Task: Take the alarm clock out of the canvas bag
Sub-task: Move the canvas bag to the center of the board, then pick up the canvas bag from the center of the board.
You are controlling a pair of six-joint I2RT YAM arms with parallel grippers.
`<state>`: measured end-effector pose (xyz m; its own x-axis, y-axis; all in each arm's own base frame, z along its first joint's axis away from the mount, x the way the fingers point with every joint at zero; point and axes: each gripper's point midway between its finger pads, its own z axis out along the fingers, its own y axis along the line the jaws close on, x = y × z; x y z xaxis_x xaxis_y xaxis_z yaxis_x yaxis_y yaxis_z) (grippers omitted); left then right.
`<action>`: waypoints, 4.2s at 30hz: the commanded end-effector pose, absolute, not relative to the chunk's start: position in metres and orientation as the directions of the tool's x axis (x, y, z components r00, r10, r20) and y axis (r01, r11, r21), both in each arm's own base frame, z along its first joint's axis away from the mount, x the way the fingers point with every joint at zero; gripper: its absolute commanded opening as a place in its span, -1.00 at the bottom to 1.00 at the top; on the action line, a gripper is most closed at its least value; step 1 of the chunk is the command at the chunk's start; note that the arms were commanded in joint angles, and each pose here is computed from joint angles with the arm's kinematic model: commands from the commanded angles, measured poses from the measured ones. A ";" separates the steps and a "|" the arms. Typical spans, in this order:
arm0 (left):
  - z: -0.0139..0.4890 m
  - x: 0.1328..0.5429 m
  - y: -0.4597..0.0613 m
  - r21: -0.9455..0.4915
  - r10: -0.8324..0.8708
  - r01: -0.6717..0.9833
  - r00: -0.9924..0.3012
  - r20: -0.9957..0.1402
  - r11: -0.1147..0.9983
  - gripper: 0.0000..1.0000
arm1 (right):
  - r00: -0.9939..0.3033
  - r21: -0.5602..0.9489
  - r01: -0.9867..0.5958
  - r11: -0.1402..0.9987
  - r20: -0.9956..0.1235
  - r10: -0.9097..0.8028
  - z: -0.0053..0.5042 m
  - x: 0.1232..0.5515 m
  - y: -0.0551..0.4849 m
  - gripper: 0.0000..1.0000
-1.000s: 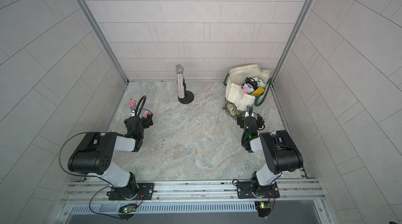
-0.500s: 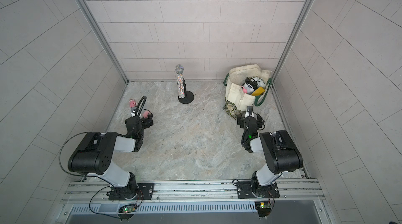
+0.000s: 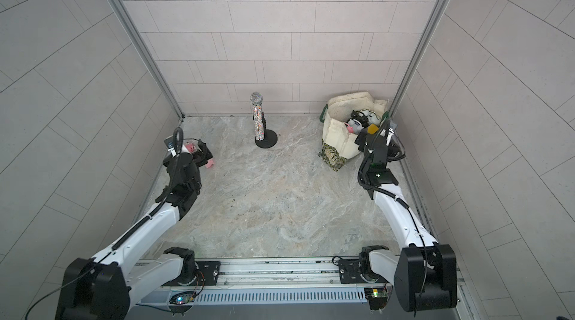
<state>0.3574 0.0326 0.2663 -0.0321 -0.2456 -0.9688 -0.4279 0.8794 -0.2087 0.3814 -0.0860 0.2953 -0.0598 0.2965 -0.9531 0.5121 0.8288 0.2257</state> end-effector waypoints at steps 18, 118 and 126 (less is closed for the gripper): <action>0.341 0.358 -0.080 -0.453 -0.391 0.016 -0.478 -0.786 0.891 0.99 | -0.472 0.184 0.661 0.728 -0.651 0.594 0.248 0.423 -0.139 0.99; 0.210 0.356 -0.316 -0.300 0.322 0.483 -0.831 -0.453 0.823 0.13 | -0.712 0.371 -0.093 0.924 -0.674 0.199 0.250 0.257 0.088 -0.04; 0.194 0.354 -0.318 -0.267 0.357 0.489 -0.835 -0.418 0.830 -0.12 | -0.686 0.456 -0.151 0.877 -0.687 0.239 0.266 0.261 0.104 -0.06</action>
